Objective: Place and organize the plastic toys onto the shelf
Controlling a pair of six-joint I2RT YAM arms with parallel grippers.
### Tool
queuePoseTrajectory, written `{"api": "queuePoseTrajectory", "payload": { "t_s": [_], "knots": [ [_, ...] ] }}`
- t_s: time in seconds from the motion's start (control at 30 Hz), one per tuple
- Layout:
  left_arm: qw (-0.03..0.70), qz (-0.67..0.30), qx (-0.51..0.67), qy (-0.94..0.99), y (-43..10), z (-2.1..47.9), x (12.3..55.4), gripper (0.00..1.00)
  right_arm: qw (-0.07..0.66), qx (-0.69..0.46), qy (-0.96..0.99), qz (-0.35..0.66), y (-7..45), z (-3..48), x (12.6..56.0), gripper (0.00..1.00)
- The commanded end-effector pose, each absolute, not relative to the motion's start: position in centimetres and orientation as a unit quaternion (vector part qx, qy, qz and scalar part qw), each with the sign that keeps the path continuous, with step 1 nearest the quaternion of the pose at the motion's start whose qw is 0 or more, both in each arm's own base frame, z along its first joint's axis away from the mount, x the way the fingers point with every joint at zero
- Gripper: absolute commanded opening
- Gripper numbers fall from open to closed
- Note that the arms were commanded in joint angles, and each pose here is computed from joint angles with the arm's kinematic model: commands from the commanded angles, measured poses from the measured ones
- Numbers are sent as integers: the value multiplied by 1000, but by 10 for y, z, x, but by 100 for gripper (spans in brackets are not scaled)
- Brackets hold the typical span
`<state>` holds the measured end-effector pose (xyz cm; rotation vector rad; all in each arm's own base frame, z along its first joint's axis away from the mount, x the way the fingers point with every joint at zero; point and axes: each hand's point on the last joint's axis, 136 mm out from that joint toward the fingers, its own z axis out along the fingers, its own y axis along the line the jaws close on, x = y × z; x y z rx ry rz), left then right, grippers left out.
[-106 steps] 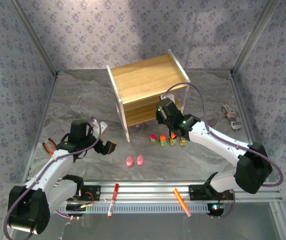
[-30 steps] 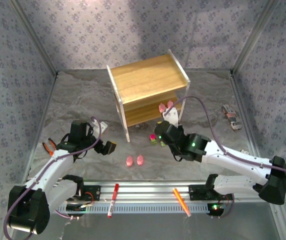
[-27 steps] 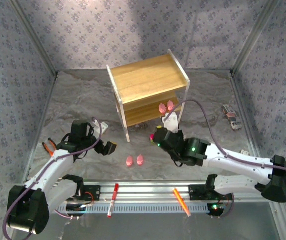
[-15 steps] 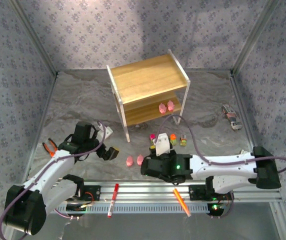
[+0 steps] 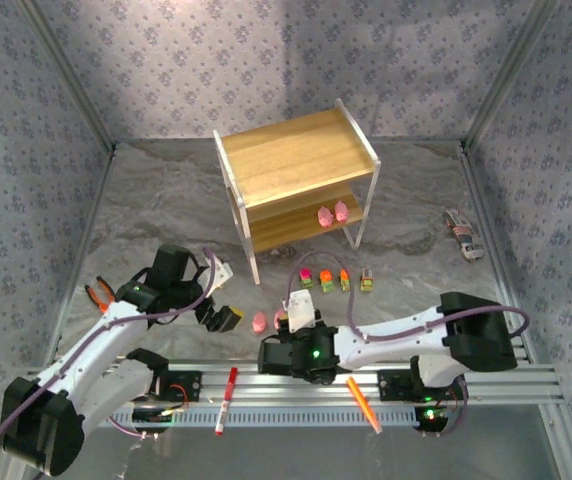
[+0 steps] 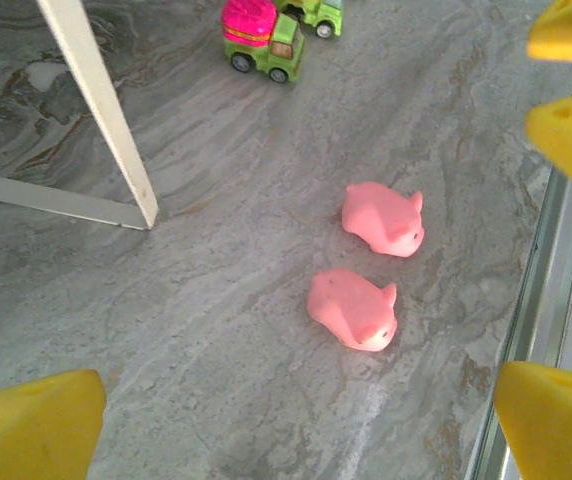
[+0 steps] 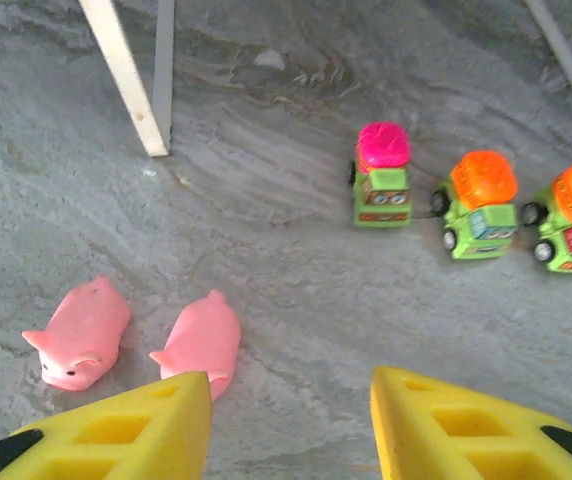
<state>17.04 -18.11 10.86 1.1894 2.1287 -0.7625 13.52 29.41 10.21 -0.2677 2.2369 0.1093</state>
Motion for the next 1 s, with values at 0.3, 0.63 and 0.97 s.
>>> {"api": "queuePoseTrajectory", "payload": {
  "t_s": [0.3, 0.63, 0.97],
  "knots": [
    [283, -297, 496, 766, -184, 101, 150, 100, 389, -54, 917, 74, 324, 73, 123, 49],
    [282, -294, 497, 766, -184, 98, 150, 100, 382, -23, 921, 72, 322, 50, 129, 49],
    [288, -286, 485, 774, -183, 97, 155, 100, 372, -8, 926, 56, 321, 40, 138, 49]
  ]
}}
